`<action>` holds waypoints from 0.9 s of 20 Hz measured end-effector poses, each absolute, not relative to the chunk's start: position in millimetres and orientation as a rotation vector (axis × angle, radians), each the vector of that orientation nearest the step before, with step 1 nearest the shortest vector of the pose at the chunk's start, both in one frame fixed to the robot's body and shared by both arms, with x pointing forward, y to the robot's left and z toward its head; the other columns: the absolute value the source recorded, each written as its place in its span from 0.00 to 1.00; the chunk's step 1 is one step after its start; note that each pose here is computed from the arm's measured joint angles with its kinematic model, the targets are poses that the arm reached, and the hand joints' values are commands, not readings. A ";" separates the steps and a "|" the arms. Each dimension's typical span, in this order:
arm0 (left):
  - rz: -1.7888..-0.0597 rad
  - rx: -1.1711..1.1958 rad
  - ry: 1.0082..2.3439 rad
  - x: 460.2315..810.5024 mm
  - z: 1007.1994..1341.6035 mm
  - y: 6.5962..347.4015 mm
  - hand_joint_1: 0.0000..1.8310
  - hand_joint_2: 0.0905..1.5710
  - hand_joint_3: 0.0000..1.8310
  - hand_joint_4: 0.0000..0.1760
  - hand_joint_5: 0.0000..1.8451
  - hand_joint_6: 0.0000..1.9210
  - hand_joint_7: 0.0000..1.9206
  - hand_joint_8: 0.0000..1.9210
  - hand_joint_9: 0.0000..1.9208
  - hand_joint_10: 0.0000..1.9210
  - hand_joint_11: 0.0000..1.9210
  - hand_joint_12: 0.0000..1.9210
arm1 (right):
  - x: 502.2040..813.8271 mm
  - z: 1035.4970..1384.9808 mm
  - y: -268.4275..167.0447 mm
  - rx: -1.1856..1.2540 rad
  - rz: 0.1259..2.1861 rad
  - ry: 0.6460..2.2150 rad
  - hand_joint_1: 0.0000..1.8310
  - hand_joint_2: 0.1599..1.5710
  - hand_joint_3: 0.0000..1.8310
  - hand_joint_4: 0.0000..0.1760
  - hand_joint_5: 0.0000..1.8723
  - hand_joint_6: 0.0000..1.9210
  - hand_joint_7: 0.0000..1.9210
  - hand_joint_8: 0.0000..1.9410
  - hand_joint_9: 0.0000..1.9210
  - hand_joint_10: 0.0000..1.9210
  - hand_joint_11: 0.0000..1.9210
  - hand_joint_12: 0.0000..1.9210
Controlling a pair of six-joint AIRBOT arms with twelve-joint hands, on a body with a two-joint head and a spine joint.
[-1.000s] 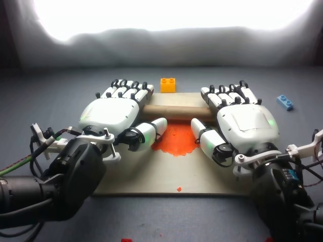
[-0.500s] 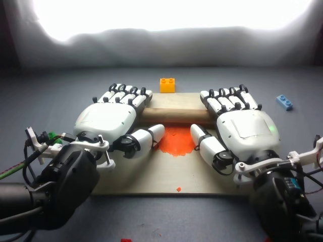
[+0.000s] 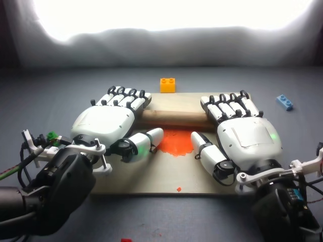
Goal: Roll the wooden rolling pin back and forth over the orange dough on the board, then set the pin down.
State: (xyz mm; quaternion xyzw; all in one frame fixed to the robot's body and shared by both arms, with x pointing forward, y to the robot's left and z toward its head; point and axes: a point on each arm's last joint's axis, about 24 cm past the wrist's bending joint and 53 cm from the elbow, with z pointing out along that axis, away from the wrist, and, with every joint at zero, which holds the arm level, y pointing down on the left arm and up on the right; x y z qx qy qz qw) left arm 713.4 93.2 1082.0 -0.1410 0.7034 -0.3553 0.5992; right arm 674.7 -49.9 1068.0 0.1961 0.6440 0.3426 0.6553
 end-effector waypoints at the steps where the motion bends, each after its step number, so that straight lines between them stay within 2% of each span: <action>1: -0.830 -0.328 1.634 710.5 1082.5 92.5 0.00 0.91 0.00 0.00 0.07 0.00 0.07 0.00 0.05 0.00 0.01 0.01 | 671.0 1067.3 -49.9 0.440 0.772 1.461 0.00 0.91 0.00 0.00 0.12 0.00 0.15 0.00 0.13 0.00 0.00 0.23; 4: -0.830 -0.323 1.642 705.2 1080.4 94.0 0.00 0.91 0.00 0.00 0.06 0.00 0.06 0.00 0.04 0.00 0.00 0.00 | 667.7 1067.1 -50.4 0.437 0.771 1.462 0.00 0.91 0.00 0.00 0.13 0.00 0.15 0.00 0.13 0.00 0.00 0.23; 5: -0.828 -0.312 1.642 704.0 1080.5 94.8 0.00 0.90 0.00 0.00 0.05 0.00 0.05 0.00 0.02 0.00 0.00 0.00 | 666.4 1066.2 -51.9 0.437 0.766 1.462 0.00 0.91 0.00 0.00 0.14 0.00 0.17 0.00 0.15 0.01 0.00 0.27; 7: -0.827 -0.311 1.641 701.3 1081.1 96.4 0.00 0.91 0.00 0.00 0.05 0.00 0.07 0.01 0.03 0.00 0.00 0.00 | 663.1 1066.3 -51.3 0.432 0.761 1.465 0.00 0.91 0.00 0.00 0.14 0.00 0.16 0.00 0.16 0.01 0.00 0.28; 13: -0.843 -0.312 1.638 695.4 1081.2 94.2 0.00 0.90 0.00 0.00 0.06 0.00 0.06 0.00 0.03 0.00 0.00 0.00 | 655.3 1064.8 -51.4 0.434 0.757 1.470 0.00 0.92 0.00 0.00 0.13 0.00 0.15 0.00 0.14 0.00 0.00 0.24; 14: -0.844 -0.312 1.641 693.8 1080.6 94.0 0.00 0.91 0.00 0.00 0.06 0.00 0.06 0.00 0.03 0.00 0.00 0.00 | 654.5 1065.3 -51.1 0.433 0.757 1.470 0.00 0.92 0.00 0.00 0.14 0.00 0.17 0.00 0.14 0.00 0.00 0.28; 16: -0.842 -0.306 1.646 691.3 1080.4 95.4 0.00 0.91 0.00 0.00 0.05 0.00 0.06 0.00 0.03 0.00 0.00 0.00 | 651.8 1065.0 -49.6 0.432 0.761 1.475 0.00 0.91 0.00 0.00 0.13 0.00 0.15 0.00 0.13 0.00 0.00 0.26; 18: -0.840 -0.300 1.654 688.1 1079.5 96.2 0.00 0.91 0.00 0.00 0.06 0.00 0.07 0.00 0.03 0.00 0.00 0.00 | 650.5 1064.7 -48.9 0.427 0.757 1.478 0.00 0.91 0.00 0.00 0.13 0.00 0.15 0.00 0.13 0.00 0.00 0.28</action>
